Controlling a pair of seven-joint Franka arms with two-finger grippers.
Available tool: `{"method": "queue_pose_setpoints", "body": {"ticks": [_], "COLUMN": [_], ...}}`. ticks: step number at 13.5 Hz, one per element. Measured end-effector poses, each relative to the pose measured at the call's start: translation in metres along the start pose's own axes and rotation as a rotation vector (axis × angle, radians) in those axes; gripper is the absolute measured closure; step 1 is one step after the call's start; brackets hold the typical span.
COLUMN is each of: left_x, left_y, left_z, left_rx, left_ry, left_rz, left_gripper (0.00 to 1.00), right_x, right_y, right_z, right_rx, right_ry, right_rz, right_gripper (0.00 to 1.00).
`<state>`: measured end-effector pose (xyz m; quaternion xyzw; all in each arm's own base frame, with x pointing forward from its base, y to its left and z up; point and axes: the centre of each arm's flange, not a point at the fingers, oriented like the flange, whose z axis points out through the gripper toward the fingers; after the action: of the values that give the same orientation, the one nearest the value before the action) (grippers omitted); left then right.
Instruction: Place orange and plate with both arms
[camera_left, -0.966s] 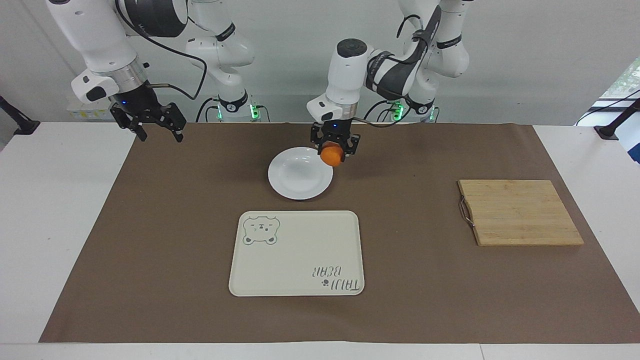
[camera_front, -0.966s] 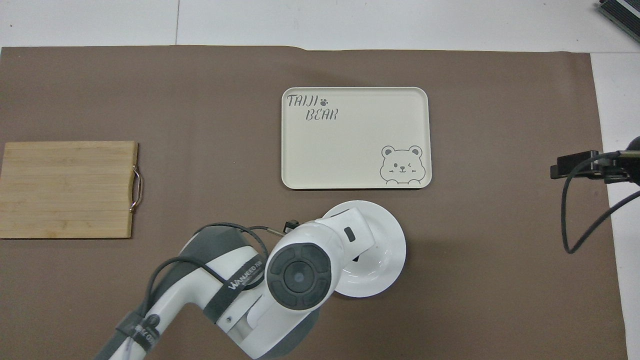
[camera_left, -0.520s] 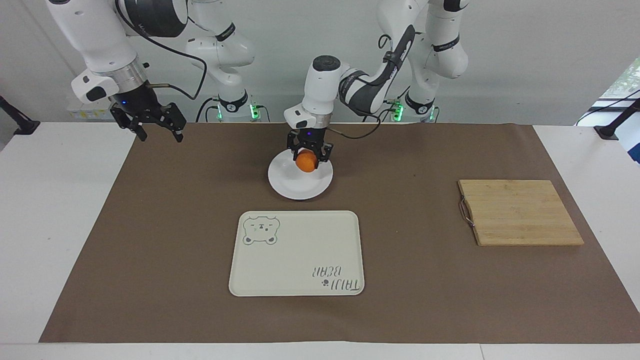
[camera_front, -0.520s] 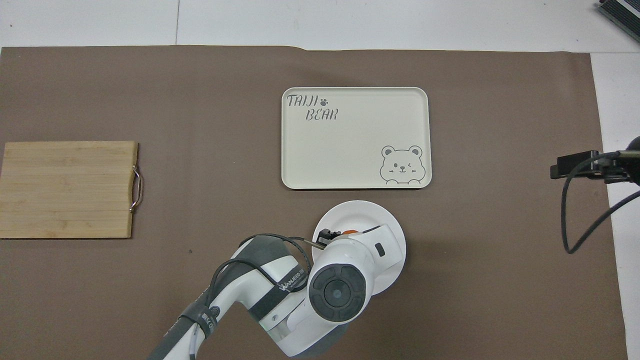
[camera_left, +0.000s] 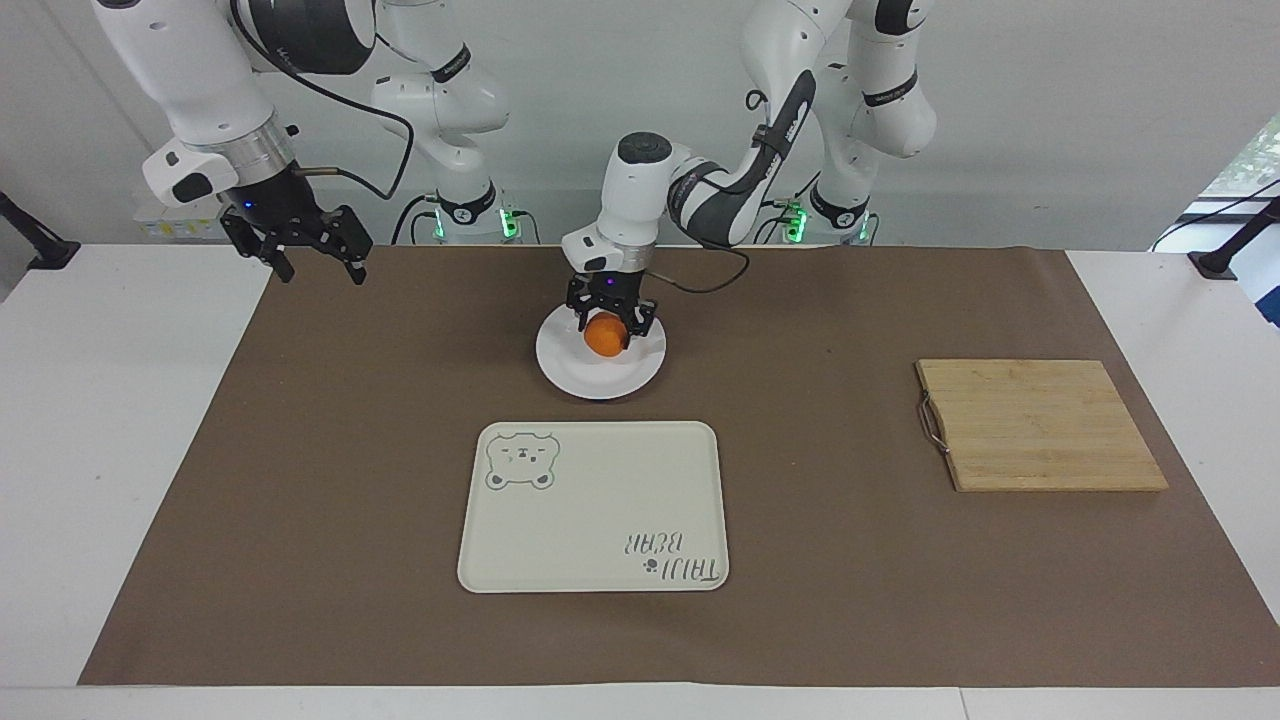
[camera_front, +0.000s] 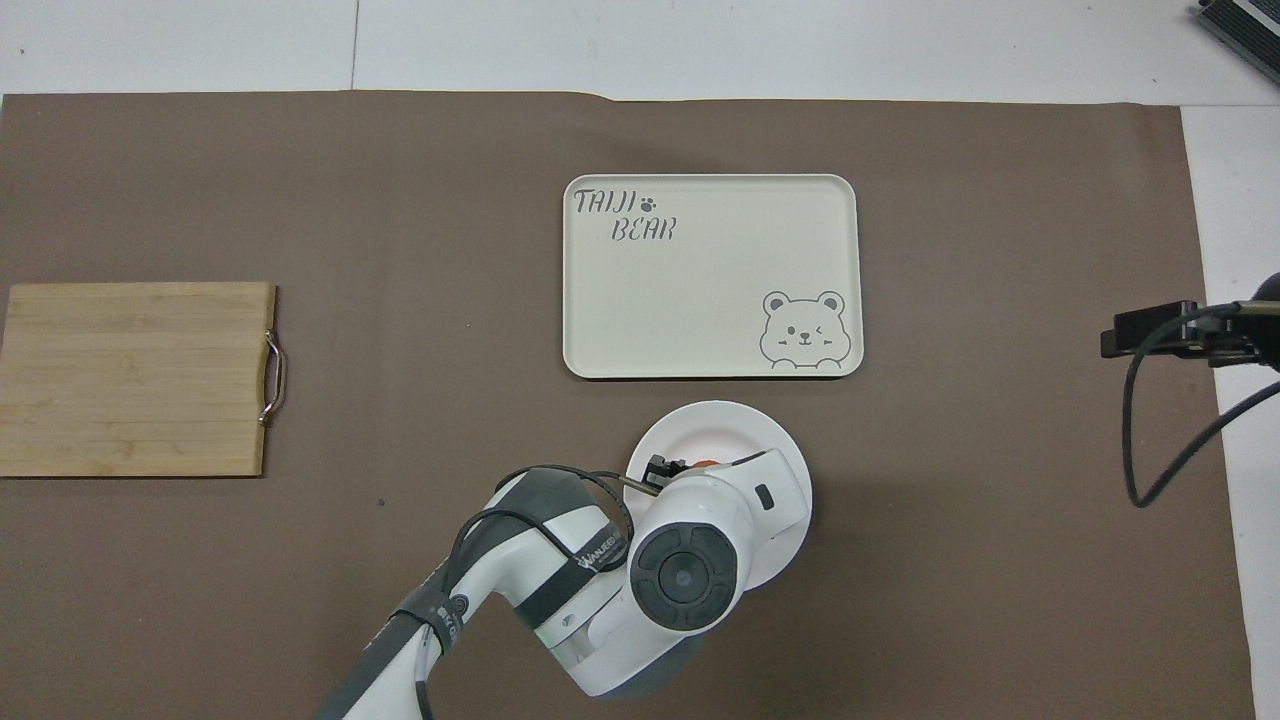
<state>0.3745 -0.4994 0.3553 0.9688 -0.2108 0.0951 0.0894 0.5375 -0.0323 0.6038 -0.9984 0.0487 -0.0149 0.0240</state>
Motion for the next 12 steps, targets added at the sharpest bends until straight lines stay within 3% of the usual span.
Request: {"method": "queue_pose_setpoints", "body": {"ticks": [6,12], "left_x": [0.02,0.051], "left_y": [-0.014,-0.115], "left_z": [-0.022,-0.084], "left_rx": [-0.003,0.071], "left_ry": [0.038,-0.01], "left_rz": [-0.032,-0.104], "left_gripper": [0.0,0.0], "right_x": [0.0,0.0], "right_y": [0.0,0.0], "right_z": [0.0,0.0], "right_rx": [0.0,0.0], "right_ry": [0.0,0.0], "right_rz": [0.0,0.0], "right_gripper": [0.0,0.0]}}
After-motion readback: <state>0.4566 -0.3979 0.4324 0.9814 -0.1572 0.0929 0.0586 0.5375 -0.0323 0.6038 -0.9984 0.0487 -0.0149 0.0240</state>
